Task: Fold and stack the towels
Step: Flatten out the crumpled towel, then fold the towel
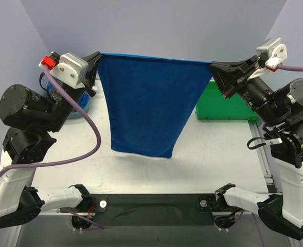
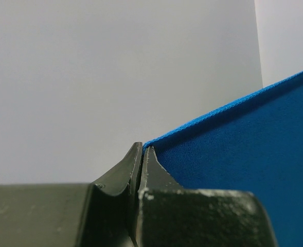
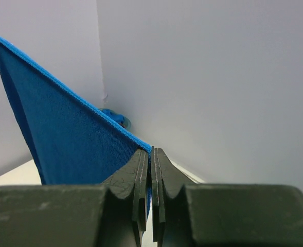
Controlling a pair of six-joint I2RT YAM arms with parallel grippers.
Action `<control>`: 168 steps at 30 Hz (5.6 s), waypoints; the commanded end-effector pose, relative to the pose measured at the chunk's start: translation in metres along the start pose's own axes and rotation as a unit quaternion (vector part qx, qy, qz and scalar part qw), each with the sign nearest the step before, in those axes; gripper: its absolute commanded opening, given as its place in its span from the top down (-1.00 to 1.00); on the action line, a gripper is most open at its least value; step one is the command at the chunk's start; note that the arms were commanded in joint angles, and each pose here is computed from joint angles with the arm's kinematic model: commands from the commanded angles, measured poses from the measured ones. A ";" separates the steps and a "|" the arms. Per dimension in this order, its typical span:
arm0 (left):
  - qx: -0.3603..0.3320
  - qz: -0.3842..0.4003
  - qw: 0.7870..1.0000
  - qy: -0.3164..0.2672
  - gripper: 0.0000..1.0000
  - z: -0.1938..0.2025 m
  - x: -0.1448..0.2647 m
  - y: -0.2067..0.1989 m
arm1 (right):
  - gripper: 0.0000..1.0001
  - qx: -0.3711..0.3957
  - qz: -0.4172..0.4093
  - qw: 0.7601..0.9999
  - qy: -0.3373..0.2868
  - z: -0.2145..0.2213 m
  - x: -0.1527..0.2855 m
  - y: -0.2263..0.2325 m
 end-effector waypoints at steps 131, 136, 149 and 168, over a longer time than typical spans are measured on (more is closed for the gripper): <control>0.307 -0.316 0.621 0.648 1.00 0.551 0.232 -0.024 | 1.00 -0.346 0.069 0.647 0.676 0.537 0.142 0.141; 0.301 -0.326 0.613 0.654 1.00 0.557 0.239 -0.023 | 1.00 -0.345 0.072 0.642 0.680 0.542 0.145 0.142; 0.281 -0.340 0.623 0.646 1.00 0.572 0.196 0.005 | 1.00 -0.333 0.086 0.657 0.671 0.558 0.113 0.121; 0.272 -0.327 0.706 0.566 1.00 0.478 0.144 0.028 | 1.00 -0.327 0.094 0.737 0.584 0.481 0.076 0.089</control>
Point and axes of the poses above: each gripper's point midway between its finger pads, its own x axis back along the fingers, its own y axis along the line the jaws close on, z = x × y, the point moved 2 cm from there along x, back along the fingers, and after that the axes turned 13 degrees about x, right-handed, at the moved point
